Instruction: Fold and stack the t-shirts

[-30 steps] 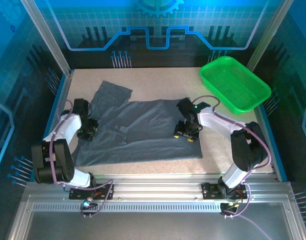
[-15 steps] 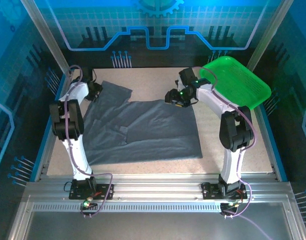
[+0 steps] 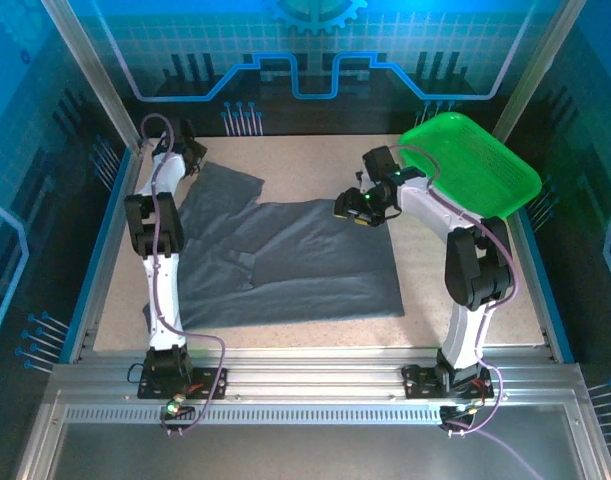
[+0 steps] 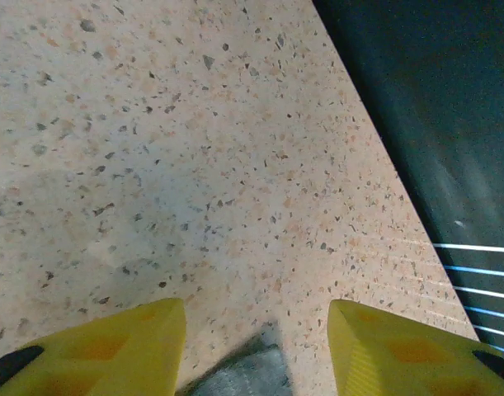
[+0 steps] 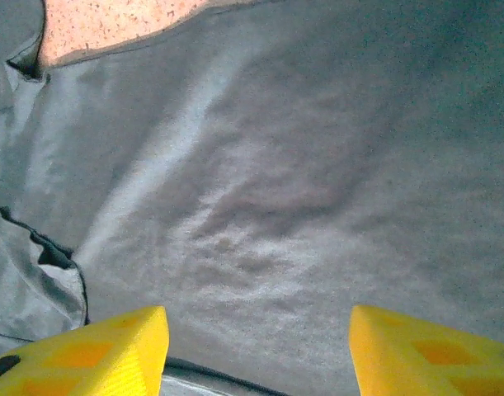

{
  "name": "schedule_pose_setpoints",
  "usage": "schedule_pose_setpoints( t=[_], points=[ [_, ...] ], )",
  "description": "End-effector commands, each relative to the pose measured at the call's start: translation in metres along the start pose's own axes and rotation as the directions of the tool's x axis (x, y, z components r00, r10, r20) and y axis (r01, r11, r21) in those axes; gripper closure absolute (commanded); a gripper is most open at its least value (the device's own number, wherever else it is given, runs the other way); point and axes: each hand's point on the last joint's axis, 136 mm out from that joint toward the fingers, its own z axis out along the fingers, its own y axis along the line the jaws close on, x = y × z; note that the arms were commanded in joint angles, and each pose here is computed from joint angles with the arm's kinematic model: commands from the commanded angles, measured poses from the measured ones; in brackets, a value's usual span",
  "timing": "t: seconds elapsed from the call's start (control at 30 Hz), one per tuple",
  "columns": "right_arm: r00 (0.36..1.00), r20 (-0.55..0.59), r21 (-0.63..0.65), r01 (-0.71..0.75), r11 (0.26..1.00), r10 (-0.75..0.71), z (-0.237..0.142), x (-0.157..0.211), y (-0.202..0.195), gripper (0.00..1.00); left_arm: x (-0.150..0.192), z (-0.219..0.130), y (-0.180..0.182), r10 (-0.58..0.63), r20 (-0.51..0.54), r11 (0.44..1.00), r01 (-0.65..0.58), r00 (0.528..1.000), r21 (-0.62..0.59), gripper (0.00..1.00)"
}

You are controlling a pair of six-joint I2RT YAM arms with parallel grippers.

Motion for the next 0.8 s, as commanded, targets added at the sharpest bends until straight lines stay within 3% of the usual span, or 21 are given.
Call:
schedule_pose_setpoints(
  t=[0.0, 0.33, 0.5, 0.63, 0.77],
  points=[
    [0.998, 0.055, -0.048, -0.012, 0.999, 0.014, -0.013, -0.009, 0.012, 0.40, 0.030, 0.011, 0.023, -0.019, -0.100, 0.994, 0.008, 0.995, -0.106, 0.49],
    [0.998, 0.069, -0.078, 0.007, 0.997, -0.002, -0.015, -0.028, 0.021, 0.40, 0.090, 0.003, 0.047, -0.027, -0.273, 0.970, -0.041, 0.962, -0.240, 0.50],
    [0.999, 0.045, -0.088, -0.009, 0.996, 0.013, -0.003, -0.024, 0.015, 0.41, 0.114, -0.014, 0.040, 0.093, -0.335, 0.950, -0.185, 0.938, -0.252, 0.50],
    [0.999, 0.039, -0.105, -0.029, 0.994, 0.033, 0.003, -0.020, 0.011, 0.41, 0.132, -0.028, 0.053, 0.170, -0.386, 0.900, -0.303, 0.907, -0.313, 0.51],
    [0.999, 0.036, -0.115, -0.029, 0.993, 0.034, 0.003, -0.019, 0.009, 0.41, 0.142, -0.037, 0.068, 0.179, -0.425, 0.862, -0.350, 0.887, -0.366, 0.52]
  ],
)
